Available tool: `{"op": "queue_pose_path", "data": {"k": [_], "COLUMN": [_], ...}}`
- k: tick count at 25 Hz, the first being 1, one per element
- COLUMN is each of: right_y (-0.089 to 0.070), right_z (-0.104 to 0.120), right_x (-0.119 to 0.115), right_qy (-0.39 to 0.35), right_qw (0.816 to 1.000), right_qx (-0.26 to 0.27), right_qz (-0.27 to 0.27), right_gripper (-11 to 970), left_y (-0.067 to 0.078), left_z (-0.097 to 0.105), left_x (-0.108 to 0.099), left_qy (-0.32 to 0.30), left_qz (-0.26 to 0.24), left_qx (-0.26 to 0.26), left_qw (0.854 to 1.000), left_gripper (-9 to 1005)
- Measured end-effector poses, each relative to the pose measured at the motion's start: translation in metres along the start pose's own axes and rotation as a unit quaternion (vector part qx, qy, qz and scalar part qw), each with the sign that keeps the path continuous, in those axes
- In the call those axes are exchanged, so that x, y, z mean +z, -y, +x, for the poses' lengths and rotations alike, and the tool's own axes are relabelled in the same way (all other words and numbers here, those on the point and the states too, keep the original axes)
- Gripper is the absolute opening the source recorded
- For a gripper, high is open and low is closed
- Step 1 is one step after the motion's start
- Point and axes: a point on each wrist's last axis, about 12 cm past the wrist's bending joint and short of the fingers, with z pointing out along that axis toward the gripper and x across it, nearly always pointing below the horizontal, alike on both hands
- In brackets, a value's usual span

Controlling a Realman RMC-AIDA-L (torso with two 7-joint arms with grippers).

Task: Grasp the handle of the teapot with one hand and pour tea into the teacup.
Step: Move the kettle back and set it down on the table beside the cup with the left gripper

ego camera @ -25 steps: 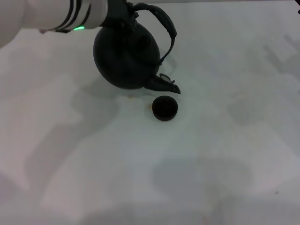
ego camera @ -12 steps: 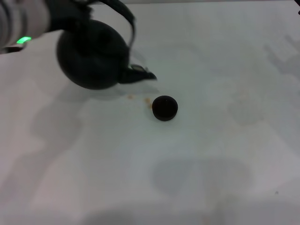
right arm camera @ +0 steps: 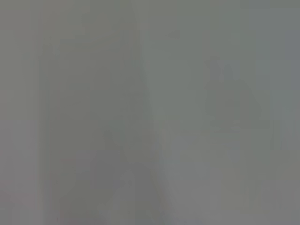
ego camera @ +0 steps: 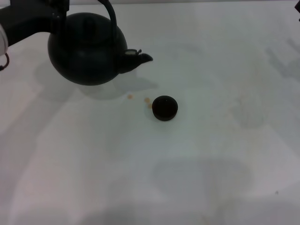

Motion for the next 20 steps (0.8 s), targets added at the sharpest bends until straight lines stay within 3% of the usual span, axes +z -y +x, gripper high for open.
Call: {"op": "queue_pose_path", "data": {"k": [6,20], "right_y": [0.000,-0.001], "right_z": [0.002,0.007], "right_x": [-0.005,-0.011], "right_qy": [-0.004,-0.013], "right_qw": [1.000,1.000], "right_qx": [0.004,0.012], "right_qz": [0.004,0.008], "right_gripper": [816,816], "left_y": [-0.016,-0.034], "left_z": [0.027,0.078], "left_x": [-0.003,-0.017], "left_qy": [0.004,-0.028], "left_qz": [-0.006,-0.044], "left_qx": [-0.057,-0.082], "left_qw": [0.998,0.995], "left_gripper": [117,117]}}
